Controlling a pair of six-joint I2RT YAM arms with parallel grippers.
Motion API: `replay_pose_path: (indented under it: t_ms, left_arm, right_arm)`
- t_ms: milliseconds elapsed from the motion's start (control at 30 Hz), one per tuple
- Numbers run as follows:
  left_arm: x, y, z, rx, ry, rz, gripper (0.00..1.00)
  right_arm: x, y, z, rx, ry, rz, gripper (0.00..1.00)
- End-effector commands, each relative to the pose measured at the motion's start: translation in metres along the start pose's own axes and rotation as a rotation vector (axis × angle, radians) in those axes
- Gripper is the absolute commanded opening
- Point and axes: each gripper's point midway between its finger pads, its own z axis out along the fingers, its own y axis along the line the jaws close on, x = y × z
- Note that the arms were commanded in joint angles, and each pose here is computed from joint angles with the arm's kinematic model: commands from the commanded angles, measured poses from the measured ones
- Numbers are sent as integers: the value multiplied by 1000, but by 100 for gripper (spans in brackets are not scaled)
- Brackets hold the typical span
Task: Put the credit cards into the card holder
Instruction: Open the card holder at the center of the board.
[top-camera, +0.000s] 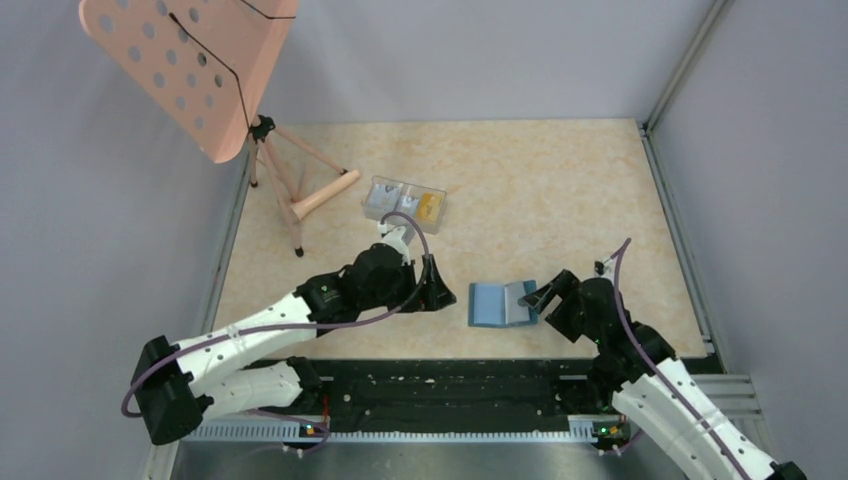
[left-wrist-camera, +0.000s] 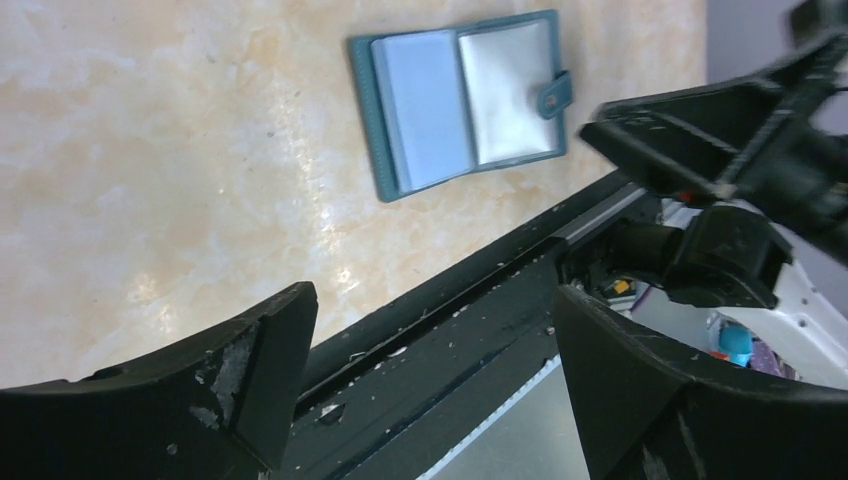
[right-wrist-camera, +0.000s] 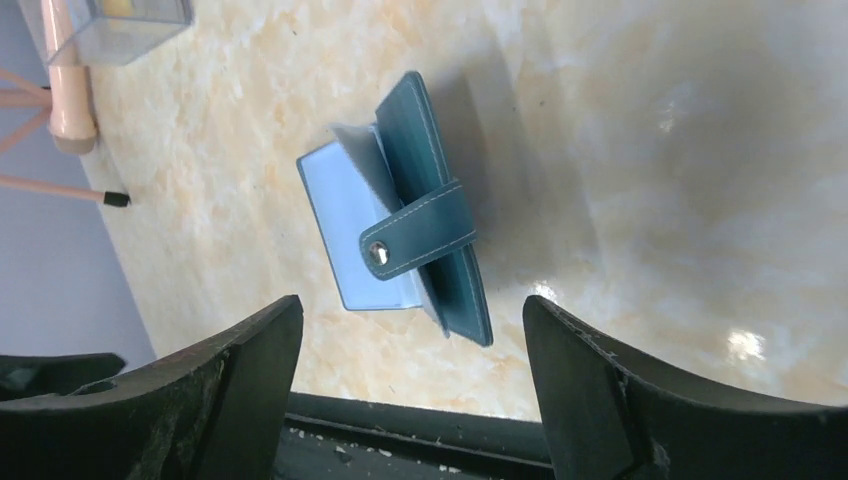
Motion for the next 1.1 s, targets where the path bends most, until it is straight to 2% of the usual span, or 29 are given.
replay_pose_path:
  t_ms: [0,100,267,367,467,700,867,1067]
  left_arm:
    - [-1,6,6,-61,17,-34,94]
    - [-6,8,7,-106,19,-24,95]
    - [-19,11,12,-121,14,-54,95]
    - [-29,12,16,-92,26,-70,95]
    - [-48,16,19,-85,14,-66,95]
    - [-118,38,23,-148,-42,-15,94]
    - [-174,60,36,-176,-64,15,92]
    - [-219,82,72,-180,19,62,88]
  right_arm:
    - [-32,6,-36,81,-95,-122,80]
    - [-36,33,-44,50,-39,-225,73]
    - [-16,85,-31,-104,172,-390,31]
    - [-1,100,-13,-187,266,-399,12]
    - [10,84,11,-132,322,-394,0]
    - [24,33,34,9,341,-363,0]
    - [28,20,38,50,357,-369,0]
    - [20,19,42,97,341,-385,1]
